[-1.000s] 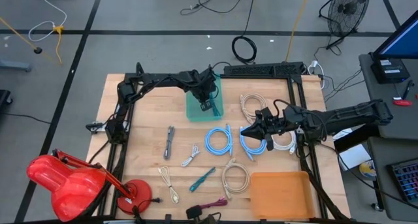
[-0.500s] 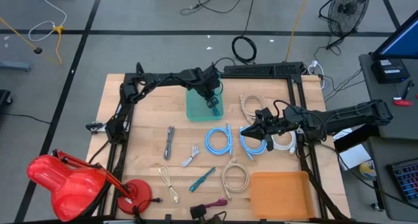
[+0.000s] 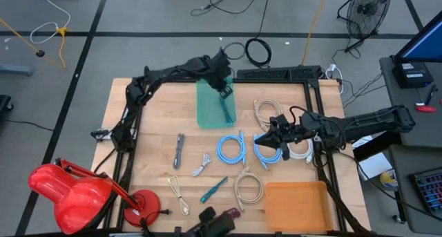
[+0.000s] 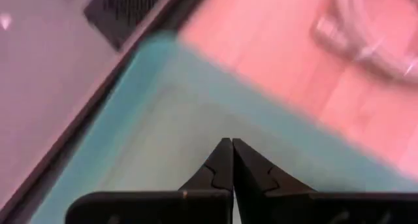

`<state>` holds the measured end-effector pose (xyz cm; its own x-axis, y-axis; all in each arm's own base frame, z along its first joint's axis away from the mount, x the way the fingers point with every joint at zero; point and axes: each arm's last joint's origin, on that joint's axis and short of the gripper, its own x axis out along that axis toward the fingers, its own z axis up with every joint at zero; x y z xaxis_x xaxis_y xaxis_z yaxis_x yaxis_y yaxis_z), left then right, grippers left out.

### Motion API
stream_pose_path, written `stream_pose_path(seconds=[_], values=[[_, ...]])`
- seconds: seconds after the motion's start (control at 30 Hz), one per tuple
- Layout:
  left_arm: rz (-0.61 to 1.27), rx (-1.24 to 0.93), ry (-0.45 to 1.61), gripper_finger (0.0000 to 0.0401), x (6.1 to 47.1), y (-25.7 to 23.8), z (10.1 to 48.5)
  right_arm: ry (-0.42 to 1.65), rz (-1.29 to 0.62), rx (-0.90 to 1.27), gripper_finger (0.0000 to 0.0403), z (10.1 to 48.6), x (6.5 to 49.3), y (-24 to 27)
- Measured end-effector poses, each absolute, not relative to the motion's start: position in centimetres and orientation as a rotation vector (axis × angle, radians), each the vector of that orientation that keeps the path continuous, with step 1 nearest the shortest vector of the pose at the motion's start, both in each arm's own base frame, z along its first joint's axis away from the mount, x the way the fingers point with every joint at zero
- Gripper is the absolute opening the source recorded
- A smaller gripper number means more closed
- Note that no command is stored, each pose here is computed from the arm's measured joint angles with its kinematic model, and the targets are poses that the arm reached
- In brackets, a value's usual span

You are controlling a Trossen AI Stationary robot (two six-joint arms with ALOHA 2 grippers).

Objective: Pick & Place USB Port
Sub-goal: Put the top blue charger cable into the blue bin

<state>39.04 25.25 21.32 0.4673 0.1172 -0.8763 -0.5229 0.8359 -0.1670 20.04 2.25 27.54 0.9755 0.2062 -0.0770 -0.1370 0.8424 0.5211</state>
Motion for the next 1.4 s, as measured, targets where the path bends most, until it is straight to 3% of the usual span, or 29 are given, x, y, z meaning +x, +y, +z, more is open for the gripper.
stream_pose_path(seconds=[0.77,1.4], values=[[0.383,-0.509,1.184,0.0000,38.6,22.8,16.7,0.136,0.204,0.511,0.0000,27.5,20.0,2.3],[0.436,-0.517,1.127,0.0000,38.9,22.8,15.9,0.136,0.204,0.510,0.0000,27.5,20.0,2.3]])
